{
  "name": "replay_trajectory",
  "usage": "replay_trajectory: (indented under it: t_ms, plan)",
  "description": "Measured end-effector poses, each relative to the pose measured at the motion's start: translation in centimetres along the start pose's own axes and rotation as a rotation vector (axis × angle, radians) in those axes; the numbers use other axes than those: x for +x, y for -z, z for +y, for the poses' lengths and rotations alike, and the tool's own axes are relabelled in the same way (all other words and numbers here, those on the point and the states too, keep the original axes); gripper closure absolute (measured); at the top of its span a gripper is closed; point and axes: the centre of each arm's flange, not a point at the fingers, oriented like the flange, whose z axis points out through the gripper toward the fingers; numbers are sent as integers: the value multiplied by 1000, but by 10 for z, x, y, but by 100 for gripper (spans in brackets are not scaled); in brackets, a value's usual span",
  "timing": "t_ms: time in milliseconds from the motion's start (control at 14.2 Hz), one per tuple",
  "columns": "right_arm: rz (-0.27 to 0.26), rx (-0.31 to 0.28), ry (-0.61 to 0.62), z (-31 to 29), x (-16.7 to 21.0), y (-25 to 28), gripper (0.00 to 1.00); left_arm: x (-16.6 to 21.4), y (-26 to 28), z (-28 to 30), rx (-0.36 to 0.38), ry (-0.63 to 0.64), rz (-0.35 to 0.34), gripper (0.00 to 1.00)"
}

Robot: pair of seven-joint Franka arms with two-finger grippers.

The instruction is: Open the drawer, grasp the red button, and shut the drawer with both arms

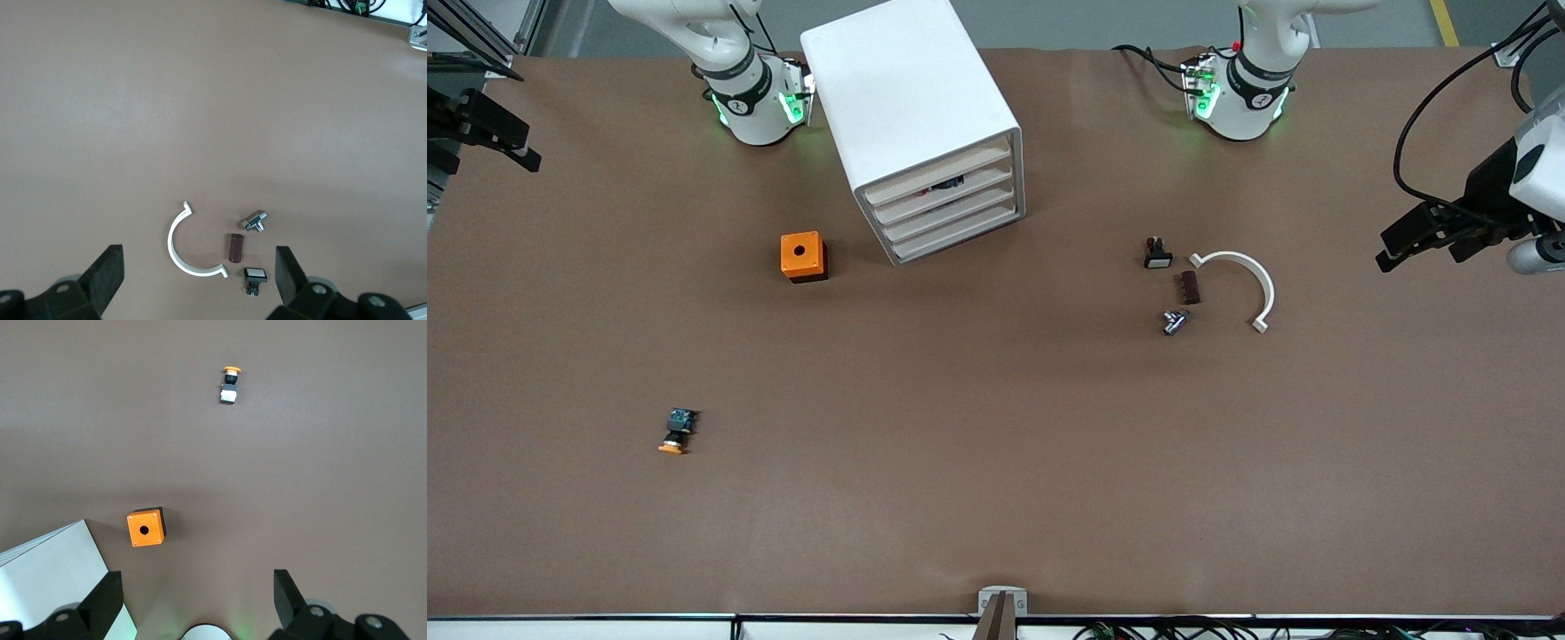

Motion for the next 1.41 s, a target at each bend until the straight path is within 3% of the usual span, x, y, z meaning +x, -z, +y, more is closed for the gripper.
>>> replay_trajectory:
  t_ms: [494,917,1411]
  plan:
    - [14,-1,0,0,1,1,0,2,-9,-5,6,10,-22,0]
    - [15,-1,0,0,2,1,0,19,-65,-30,31,56,-137,0]
    - [15,-1,-1,0,1,1,0,34,-191,-5,66,19,-340,0]
